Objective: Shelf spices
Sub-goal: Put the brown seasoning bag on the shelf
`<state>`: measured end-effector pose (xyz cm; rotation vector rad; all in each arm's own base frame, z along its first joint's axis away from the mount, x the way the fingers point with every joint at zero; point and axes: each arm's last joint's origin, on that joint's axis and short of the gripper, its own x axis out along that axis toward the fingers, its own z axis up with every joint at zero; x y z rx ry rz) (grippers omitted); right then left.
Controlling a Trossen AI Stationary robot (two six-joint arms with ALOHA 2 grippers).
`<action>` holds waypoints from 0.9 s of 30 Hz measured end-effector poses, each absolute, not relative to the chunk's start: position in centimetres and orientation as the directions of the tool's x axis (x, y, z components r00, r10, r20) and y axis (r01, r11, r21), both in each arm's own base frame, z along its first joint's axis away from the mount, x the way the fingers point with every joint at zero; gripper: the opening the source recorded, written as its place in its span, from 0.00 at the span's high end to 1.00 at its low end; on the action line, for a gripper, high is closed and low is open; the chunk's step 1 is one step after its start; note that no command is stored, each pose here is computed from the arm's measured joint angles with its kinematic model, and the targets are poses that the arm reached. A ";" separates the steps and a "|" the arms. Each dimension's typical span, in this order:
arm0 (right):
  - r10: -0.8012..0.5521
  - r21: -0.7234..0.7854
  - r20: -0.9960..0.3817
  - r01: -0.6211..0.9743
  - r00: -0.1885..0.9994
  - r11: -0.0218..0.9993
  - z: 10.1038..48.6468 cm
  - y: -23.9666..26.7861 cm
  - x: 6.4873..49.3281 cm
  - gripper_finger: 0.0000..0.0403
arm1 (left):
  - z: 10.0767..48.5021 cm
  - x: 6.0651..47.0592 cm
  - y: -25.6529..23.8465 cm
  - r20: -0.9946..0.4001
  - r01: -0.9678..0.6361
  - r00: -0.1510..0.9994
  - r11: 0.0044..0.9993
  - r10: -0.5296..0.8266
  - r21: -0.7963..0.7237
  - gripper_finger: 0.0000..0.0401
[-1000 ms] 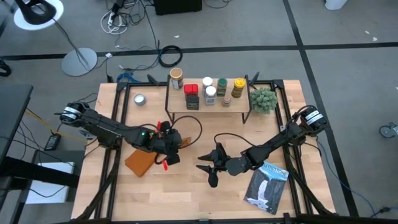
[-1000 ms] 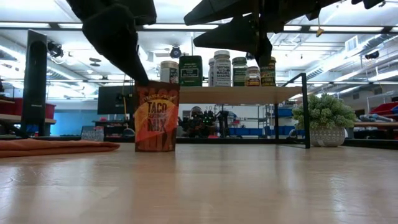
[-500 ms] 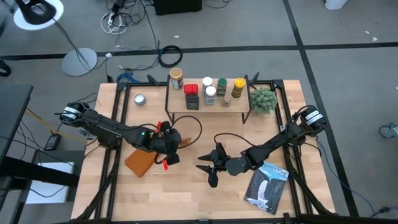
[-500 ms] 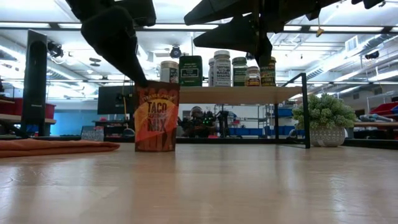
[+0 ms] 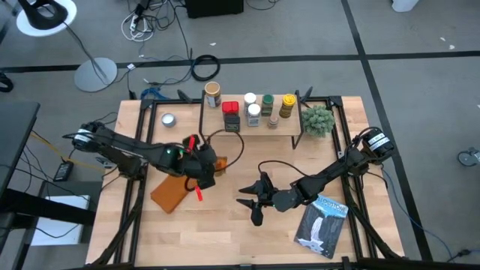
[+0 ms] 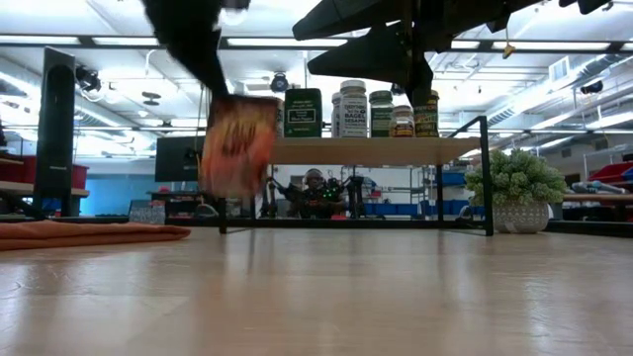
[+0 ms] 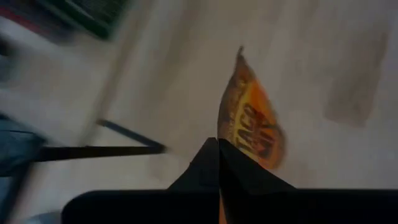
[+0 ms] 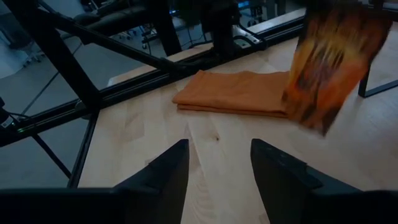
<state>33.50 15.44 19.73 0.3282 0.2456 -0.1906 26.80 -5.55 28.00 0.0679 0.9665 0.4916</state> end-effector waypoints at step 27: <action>-0.144 0.294 -0.268 0.224 0.953 0.929 19.7 15.4 33.5 0.57 | 36.5 26.7 5.4 -0.686 -0.619 0.342 0.703 0.642 0.349 1.00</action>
